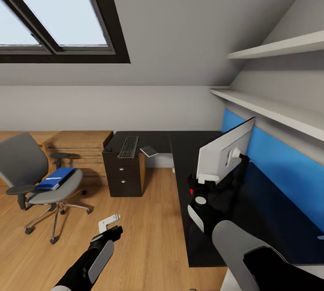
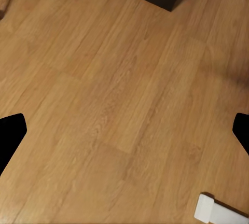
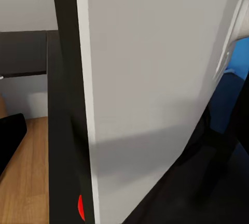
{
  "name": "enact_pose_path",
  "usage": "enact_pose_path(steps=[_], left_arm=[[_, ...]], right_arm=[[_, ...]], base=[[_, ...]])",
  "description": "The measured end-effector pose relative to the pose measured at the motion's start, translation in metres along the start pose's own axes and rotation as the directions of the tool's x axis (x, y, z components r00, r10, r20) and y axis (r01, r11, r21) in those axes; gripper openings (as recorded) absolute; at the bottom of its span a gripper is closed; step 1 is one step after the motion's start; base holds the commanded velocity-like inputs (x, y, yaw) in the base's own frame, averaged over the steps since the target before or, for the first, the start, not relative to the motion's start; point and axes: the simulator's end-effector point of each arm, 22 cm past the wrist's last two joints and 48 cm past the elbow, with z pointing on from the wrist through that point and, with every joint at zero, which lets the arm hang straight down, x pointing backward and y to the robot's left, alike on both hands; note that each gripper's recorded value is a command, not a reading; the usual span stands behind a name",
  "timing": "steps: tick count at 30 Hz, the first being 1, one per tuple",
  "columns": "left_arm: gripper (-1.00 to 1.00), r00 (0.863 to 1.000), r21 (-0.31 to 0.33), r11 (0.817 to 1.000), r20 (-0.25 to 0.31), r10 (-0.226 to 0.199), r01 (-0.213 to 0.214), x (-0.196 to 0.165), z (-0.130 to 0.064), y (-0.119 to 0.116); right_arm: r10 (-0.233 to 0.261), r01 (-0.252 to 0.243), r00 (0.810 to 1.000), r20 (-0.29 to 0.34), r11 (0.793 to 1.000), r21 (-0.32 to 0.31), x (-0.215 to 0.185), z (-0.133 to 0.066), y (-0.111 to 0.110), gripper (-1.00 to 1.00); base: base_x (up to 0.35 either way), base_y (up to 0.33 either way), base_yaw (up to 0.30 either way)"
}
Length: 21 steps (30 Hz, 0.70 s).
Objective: In the bedroom, organize the workspace by keeping the computer under the desk, ensuring the monitor is on the desk, placing the keyboard on the desk next to the monitor, placing the mouse on the desk next to the keyboard, moving the folder from the swivel chair onto the desk next to the mouse, stacking the notebook on top of the folder with the pen on top of the notebook, and positioning the swivel chair next to the desk.
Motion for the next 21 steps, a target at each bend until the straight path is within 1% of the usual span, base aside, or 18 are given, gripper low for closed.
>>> enact_pose_path(steps=[2, 8, 17, 21], left_arm=[[1.0, 1.0, 0.0, 1.0, 0.0, 0.0, 0.0, 0.0, 0.0, 0.0], [1.0, 1.0, 0.0, 1.0, -0.001, 0.0, 0.0, 0.0003, -0.0001, 0.0], [1.0, 1.0, -0.001, 1.0, -0.002, -0.001, 0.001, 0.0006, 0.0001, 0.0003], [1.0, 1.0, -0.001, 1.0, -0.002, -0.001, 0.001, 0.0008, 0.0002, 0.0004]], right_arm=[[0.0, 0.0, 1.0, 0.0, 1.0, 0.0, -0.0001, 0.0, 0.0, 1.0], [0.001, -0.001, 1.0, 0.002, 1.0, 0.0, -0.0005, -0.0001, -0.0002, 1.0], [0.002, -0.002, 1.0, 0.003, 1.0, 0.002, -0.001, 0.0005, -0.0012, 1.0], [0.009, -0.01, 1.0, 0.014, 1.0, 0.012, -0.0032, 0.0004, -0.0035, 1.0]], base=[[0.032, 0.001, 0.0], [0.164, 0.0, 0.0], [0.023, 0.0, 0.0], [0.001, 0.0, 0.0]])
